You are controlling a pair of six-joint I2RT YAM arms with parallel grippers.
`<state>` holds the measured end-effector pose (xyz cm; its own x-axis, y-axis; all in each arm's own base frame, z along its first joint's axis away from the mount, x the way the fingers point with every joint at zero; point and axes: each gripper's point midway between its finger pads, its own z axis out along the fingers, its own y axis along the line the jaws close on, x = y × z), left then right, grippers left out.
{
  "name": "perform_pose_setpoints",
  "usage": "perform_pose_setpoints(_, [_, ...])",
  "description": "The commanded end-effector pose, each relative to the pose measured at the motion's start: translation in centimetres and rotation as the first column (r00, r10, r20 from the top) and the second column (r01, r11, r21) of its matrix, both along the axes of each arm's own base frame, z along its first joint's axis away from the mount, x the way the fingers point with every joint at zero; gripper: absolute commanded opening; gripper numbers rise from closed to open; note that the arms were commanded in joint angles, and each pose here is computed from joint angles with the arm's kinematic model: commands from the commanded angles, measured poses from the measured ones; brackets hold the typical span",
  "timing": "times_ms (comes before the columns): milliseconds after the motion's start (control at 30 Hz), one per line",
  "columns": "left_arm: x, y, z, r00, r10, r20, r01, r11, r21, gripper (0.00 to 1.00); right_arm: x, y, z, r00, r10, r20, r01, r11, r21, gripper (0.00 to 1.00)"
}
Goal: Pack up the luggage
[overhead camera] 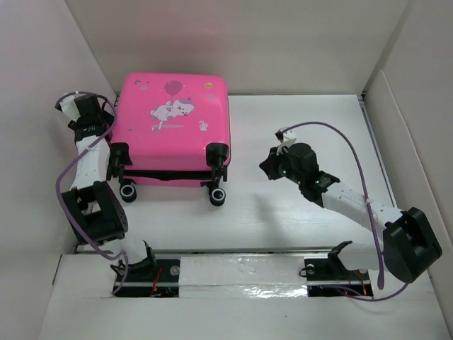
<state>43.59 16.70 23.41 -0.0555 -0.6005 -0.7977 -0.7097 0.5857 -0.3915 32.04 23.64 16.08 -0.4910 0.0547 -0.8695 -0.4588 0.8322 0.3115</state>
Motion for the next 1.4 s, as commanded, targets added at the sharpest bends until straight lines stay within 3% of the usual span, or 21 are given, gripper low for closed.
perform_pose_setpoints(0, [0.3, -0.8, -2.8, 0.995, -0.057, -0.078, 0.055, 0.998, -0.022, 0.50, 0.4, 0.1, 1.8, 0.998, -0.007, 0.061, 0.005, 1.000, 0.025, 0.00])
perform_pose_setpoints(167, [-0.3, -2.8, -9.1, 0.981, -0.114, -0.156, 0.090, 0.984, -0.153, 0.48, 0.4, 0.1, 1.9, 0.998, -0.009, 0.059, 0.007, 1.000, 0.025, 0.00])
perform_pose_setpoints(367, [-2.5, -6.3, -12.4, 0.978, -0.147, -0.147, 0.110, 0.967, -0.231, 0.48, 0.4, -1.1, 2.8, 0.995, -0.057, 0.080, 0.055, 0.998, 0.030, 0.00])
perform_pose_setpoints(533, [-3.2, -12.8, -12.6, 0.964, -0.264, -0.024, 0.245, 0.922, -0.301, 0.48, 1.0, -3.9, 3.5, 0.985, -0.149, 0.091, 0.147, 0.989, 0.028, 0.00])
perform_pose_setpoints(733, [-7.5, -20.0, -13.5, 0.919, -0.388, 0.075, 0.391, 0.861, -0.325, 0.48, 1.3, -7.7, 5.0, 0.958, -0.267, 0.107, 0.260, 0.963, 0.072, 0.01])
perform_pose_setpoints(900, [-12.1, -26.8, -14.5, 0.833, -0.519, 0.194, 0.551, 0.744, -0.377, 0.47, 0.3, -10.8, 7.7, 0.914, -0.366, 0.173, 0.344, 0.927, 0.147, 0.05])
perform_pose_setpoints(933, [-13.1, -29.3, -14.7, 0.792, -0.576, 0.200, 0.604, 0.697, -0.387, 0.47, 0.2, -11.2, 8.0, 0.907, -0.378, 0.185, 0.353, 0.923, 0.156, 0.08])
perform_pose_setpoints(1000, [-13.8, -31.9, -14.9, 0.754, -0.624, 0.206, 0.648, 0.656, -0.387, 0.47, -0.2, -11.3, 8.8, 0.904, -0.376, 0.203, 0.343, 0.922, 0.178, 0.11])
perform_pose_setpoints(1033, [-15.0, -34.9, -14.8, 0.703, -0.680, 0.207, 0.697, 0.602, -0.389, 0.48, -0.5, -11.4, 9.7, 0.900, -0.374, 0.226, 0.335, 0.922, 0.192, 0.18])
perform_pose_setpoints(1133, [-15.0, -39.8, -14.0, 0.631, -0.747, 0.210, 0.758, 0.535, -0.374, 0.49, -1.2, -10.8, 11.0, 0.911, -0.318, 0.264, 0.276, 0.943, 0.185, 0.31])
perform_pose_setpoints(1167, [-16.3, -42.4, -14.8, 0.578, -0.796, 0.180, 0.788, 0.488, -0.375, 0.50, -1.7, -10.0, 11.0, 0.925, -0.277, 0.262, 0.236, 0.955, 0.178, 0.35])
perform_pose_setpoints(1200, [-15.8, -43.9, -13.1, 0.567, -0.797, 0.208, 0.804, 0.481, -0.349, 0.50, -1.8, -9.5, 11.2, 0.930, -0.249, 0.272, 0.210, 0.964, 0.164, 0.44])
perform_pose_setpoints(1267, [-16.8, -46.2, -11.7, 0.522, -0.822, 0.229, 0.838, 0.444, -0.319, 0.50, -2.6, -7.8, 10.8, 0.953, -0.158, 0.260, 0.126, 0.983, 0.134, 0.50])
perform_pose_setpoints(1367, [-16.9, -45.8, -8.1, 0.530, -0.794, 0.299, 0.845, 0.463, -0.267, 0.50, -3.7, -5.6, 10.2, 0.967, -0.050, 0.251, 0.026, 0.995, 0.100, 0.62])
